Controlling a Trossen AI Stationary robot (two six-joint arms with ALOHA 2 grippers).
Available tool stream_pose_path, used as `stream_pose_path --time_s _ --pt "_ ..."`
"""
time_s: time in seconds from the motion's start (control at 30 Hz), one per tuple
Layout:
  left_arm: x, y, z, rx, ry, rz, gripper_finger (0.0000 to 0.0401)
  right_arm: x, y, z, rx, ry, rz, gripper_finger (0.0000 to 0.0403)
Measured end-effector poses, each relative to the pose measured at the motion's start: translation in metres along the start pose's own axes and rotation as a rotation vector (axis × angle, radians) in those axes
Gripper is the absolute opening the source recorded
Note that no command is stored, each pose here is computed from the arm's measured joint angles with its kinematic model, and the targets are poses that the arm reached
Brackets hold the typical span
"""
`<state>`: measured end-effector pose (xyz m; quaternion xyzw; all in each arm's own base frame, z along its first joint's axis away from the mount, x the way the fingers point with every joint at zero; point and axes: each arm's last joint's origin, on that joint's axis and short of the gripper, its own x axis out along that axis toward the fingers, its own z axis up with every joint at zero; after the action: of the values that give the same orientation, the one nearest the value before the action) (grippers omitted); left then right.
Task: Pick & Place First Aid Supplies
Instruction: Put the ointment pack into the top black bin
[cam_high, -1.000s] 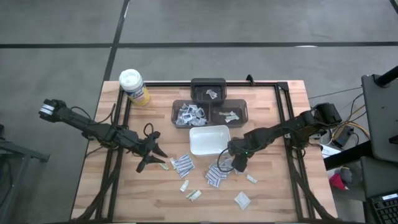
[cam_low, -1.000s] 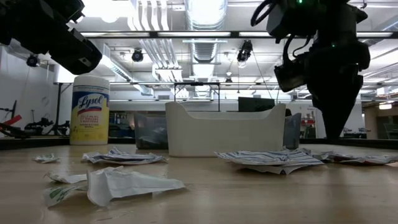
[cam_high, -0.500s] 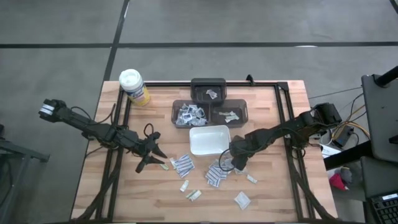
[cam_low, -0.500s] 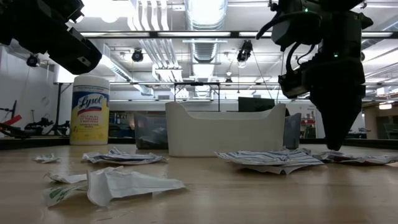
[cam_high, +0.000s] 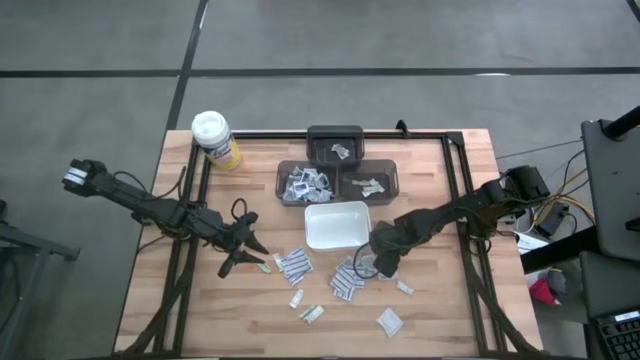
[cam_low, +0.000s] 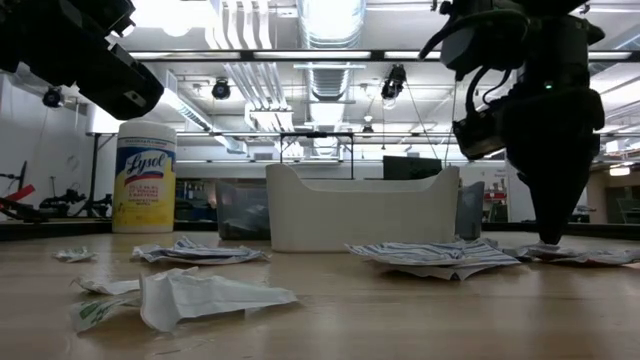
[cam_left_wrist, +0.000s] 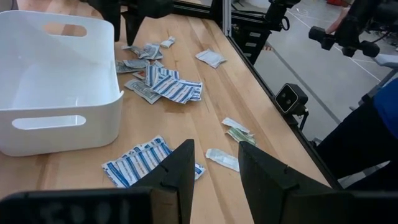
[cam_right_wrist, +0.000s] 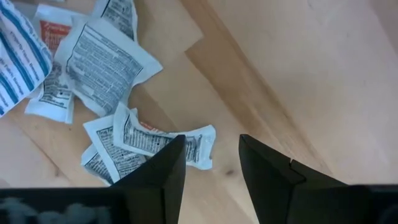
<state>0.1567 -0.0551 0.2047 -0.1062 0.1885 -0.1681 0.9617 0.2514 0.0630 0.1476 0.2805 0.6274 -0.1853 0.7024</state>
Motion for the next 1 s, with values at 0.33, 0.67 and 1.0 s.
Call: stream_pose_path --time_s 0.33,0.67,1.0 --pt "0.0 0.0 0.0 0.0 0.0 0.0 0.0117 0.0 0.001 -0.001 0.003 0.003 0.004 0.0139" --pt "0.0 0.0 0.0 0.0 0.0 0.0 0.0117 0.017 0.002 -0.001 0.014 0.042 -0.055 0.0135" --pt "0.0 0.0 0.0 -0.004 -0.001 0.0 0.0117 0.018 -0.006 -0.005 0.083 0.037 -0.171 0.0125"
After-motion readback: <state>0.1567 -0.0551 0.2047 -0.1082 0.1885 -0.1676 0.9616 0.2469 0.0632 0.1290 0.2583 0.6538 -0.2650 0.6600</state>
